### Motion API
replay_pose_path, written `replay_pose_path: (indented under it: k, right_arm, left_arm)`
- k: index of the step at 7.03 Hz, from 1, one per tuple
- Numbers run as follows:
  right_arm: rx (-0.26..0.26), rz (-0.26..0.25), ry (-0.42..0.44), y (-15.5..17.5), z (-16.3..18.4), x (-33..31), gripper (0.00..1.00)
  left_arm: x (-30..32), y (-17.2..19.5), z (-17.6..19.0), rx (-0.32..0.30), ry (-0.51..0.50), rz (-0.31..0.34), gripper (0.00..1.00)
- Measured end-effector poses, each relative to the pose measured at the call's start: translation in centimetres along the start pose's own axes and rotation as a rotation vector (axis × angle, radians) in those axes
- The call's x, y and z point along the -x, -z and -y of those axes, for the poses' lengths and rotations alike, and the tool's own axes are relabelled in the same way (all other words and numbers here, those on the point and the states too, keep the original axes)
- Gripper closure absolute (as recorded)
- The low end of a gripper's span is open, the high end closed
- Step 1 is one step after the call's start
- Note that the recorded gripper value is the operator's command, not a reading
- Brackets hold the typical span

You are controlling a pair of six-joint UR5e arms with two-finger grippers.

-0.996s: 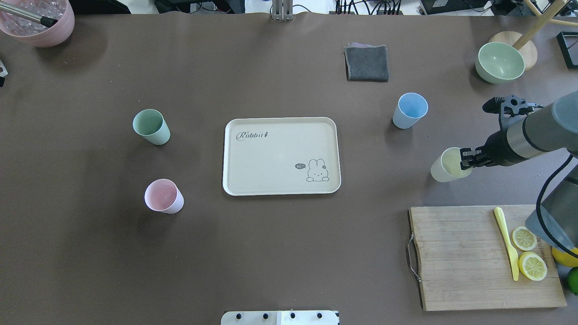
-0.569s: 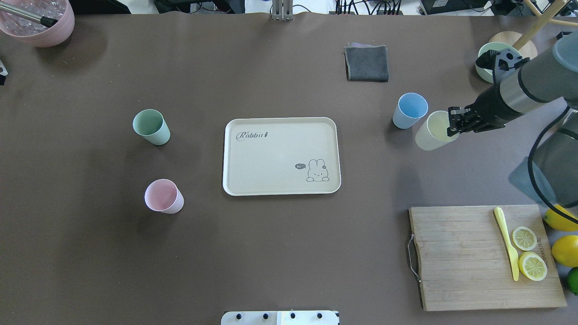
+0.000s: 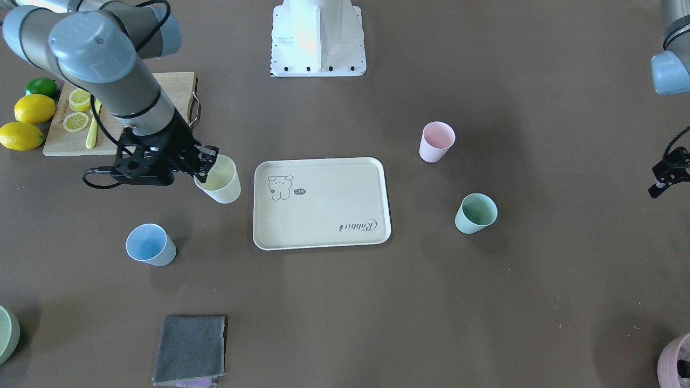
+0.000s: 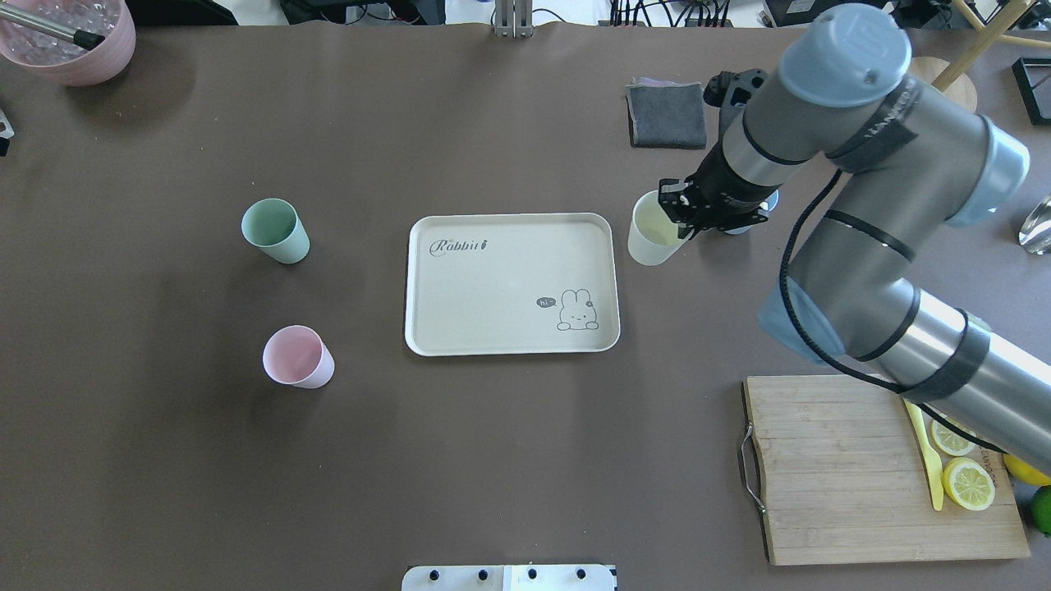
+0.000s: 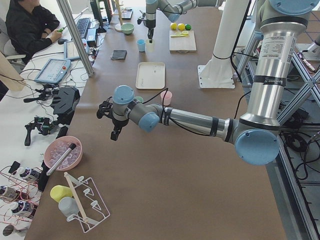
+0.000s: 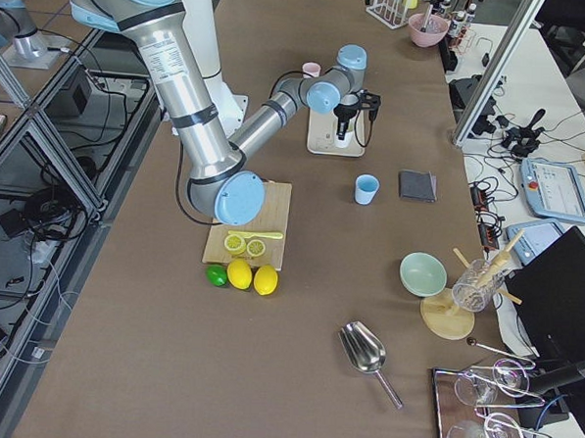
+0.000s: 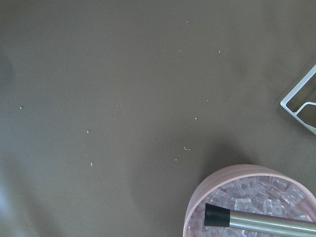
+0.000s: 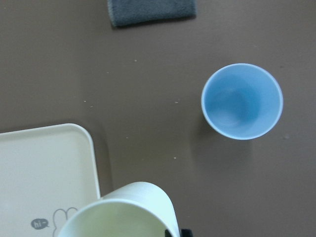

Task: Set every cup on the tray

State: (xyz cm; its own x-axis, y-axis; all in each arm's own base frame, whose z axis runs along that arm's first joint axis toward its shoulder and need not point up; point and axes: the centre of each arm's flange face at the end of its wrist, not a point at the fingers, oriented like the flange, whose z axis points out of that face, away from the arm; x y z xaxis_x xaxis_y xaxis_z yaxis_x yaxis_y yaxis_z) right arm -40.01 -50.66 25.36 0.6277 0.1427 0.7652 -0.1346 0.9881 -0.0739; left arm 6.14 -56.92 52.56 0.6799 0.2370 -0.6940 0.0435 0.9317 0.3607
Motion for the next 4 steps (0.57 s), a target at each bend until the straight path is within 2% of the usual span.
replay_pose_path:
  k: [2, 4]
  right_arm:
    - [0.007, -0.014, -0.010, -2.9, -2.2, 5.5, 1.00]
    - [0.024, -0.025, 0.000, -5.0, -4.2, 7.8, 1.00]
  left_arm:
    - [0.2, -0.1, -0.1, 0.003, 0.002, 0.001, 0.02]
    - [0.3, -0.2, -0.2, 0.005, 0.003, 0.002, 0.02]
